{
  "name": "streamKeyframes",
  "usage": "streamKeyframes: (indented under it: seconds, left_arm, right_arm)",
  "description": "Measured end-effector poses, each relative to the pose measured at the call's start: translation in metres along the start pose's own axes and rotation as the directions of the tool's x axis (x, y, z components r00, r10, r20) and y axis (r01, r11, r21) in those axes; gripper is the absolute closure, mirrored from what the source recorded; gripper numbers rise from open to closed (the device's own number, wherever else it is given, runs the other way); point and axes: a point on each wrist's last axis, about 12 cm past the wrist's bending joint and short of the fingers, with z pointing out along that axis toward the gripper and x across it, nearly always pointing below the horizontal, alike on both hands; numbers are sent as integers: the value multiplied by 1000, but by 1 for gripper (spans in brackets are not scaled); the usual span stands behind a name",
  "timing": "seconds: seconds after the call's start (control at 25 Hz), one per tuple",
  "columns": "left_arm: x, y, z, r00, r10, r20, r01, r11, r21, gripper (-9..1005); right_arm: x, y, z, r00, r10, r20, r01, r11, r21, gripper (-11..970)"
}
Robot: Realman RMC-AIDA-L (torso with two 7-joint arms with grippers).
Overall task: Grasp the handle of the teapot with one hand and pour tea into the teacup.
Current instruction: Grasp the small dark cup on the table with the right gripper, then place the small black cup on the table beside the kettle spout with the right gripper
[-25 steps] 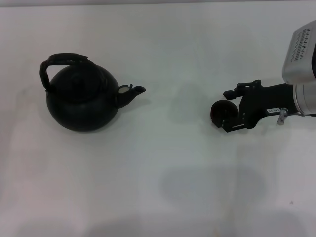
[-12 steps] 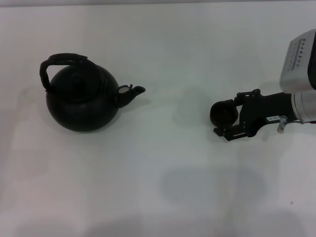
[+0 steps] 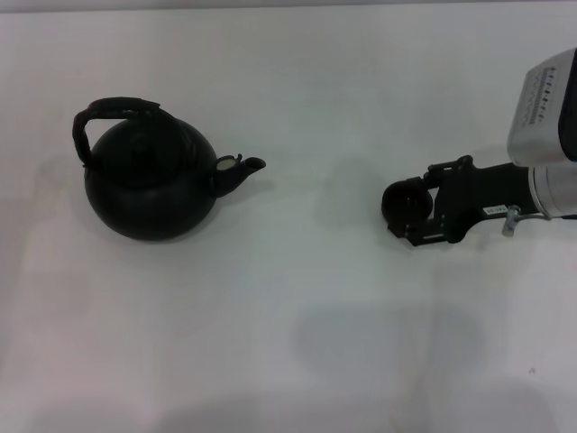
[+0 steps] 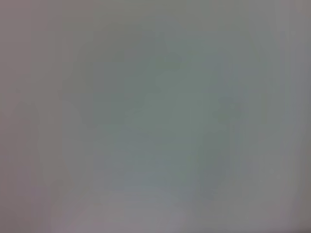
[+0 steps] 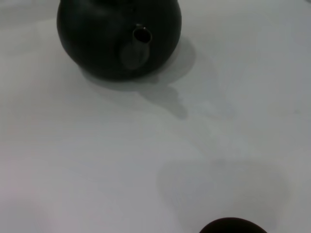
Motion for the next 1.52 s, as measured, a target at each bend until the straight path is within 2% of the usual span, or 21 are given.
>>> streamKeyframes:
  seconds: [0.2,0.36,0.68,1.08,1.52]
  left_arm:
    - [0,0,0,1000,0,-2,0,1000,-2,180]
    - [1,0,0,1000,0,-4,0,1000,-4,180]
    - [1,0,0,1000,12,-3,-12,1000,-2,181]
    - [0,-1,1,1000,11,0,-11,1000,1,180]
    - [0,-2,3,1000,11,3,-11,1000,6,181]
  right_arm:
    - [-2,-2,2,1000,2,1,-2,1000,4,238]
    - [-7,-2,4,1000,8,18,-7,1000,-11,238]
    - [-39,4,2,995,7,97,4,993,-116,238]
    - [-68,15,19,990,-52,128,71,986,-151,238]
    - [-74,27,45,990,-123,73,132,983,-130,239]
